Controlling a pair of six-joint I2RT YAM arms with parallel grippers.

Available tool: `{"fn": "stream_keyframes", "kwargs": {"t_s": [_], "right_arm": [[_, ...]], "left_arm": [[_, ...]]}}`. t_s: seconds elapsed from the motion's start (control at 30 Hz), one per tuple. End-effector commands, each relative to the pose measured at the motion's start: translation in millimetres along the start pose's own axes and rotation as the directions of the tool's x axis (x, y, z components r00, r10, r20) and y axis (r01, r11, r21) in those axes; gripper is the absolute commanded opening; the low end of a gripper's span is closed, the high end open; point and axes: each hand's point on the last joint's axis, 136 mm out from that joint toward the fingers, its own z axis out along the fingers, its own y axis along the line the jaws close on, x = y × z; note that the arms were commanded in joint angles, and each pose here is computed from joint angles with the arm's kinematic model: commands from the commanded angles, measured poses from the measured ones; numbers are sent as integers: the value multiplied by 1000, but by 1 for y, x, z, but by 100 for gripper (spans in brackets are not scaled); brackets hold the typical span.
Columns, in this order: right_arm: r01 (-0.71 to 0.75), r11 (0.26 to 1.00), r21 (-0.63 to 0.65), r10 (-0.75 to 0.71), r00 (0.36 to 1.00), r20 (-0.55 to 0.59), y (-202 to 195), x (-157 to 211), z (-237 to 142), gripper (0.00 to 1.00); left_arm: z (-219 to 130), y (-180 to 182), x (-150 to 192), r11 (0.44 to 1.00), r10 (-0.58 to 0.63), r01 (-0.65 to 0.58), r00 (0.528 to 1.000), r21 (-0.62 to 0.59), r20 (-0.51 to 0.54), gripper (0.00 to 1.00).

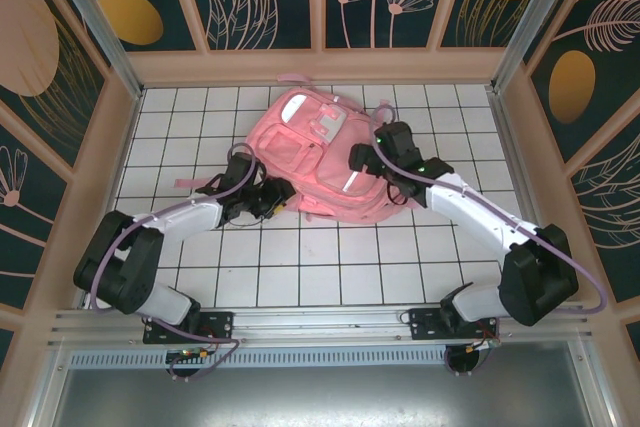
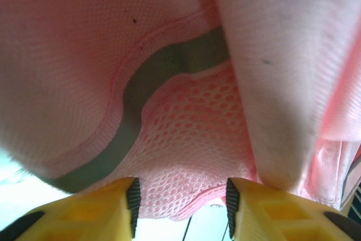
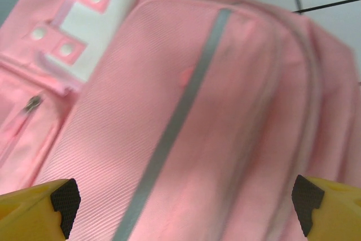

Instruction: Pack the student bag

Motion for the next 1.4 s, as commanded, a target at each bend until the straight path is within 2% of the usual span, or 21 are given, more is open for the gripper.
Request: {"fn": "stream_keyframes", "kwargs": {"t_s": [0.0,0.1,0.17,0.27,0.43,0.63,0.83,1.0,1.1,1.17,1.23,1.37], "right_arm": [[-2,998,-60,5,999,53,26,-9,-8,99],[26,995,-91,-23,999,38,44,0,-7,99],[43,995,-90,-40,999,35,49,3,-8,99],[52,995,-82,-50,998,28,50,6,-7,99],[69,993,-92,-69,998,7,56,13,-1,99],[116,988,-99,-114,993,28,67,14,0,99],[118,985,-129,-116,993,26,76,15,2,99],[113,986,-125,-111,994,21,80,17,-3,99],[100,978,-184,-105,994,-19,89,28,-4,99],[81,969,-235,-93,995,-40,97,36,-7,99],[92,955,-284,-114,992,-61,109,47,-9,86],[92,946,-311,-139,982,-131,121,76,-4,47]], "left_arm": [[14,-3,4,998,-14,16,999,59,-37,55],[20,-4,2,996,-31,34,999,81,-37,56],[20,1,3,998,-39,41,998,52,-42,56],[11,8,1,1000,-26,26,1000,1,-9,56],[-9,-2,1,1000,-11,11,1000,4,16,54],[-23,19,6,998,-62,63,997,-17,40,52],[-4,18,11,995,-85,86,996,49,-21,58],[6,-1,1,982,-86,86,996,171,-5,62],[14,-8,-4,977,-81,80,997,197,-3,61],[19,-10,-7,973,-88,88,996,213,-8,55],[22,-14,-10,969,-91,89,996,231,-5,45],[25,-27,-19,960,-98,91,995,264,15,16]]}}
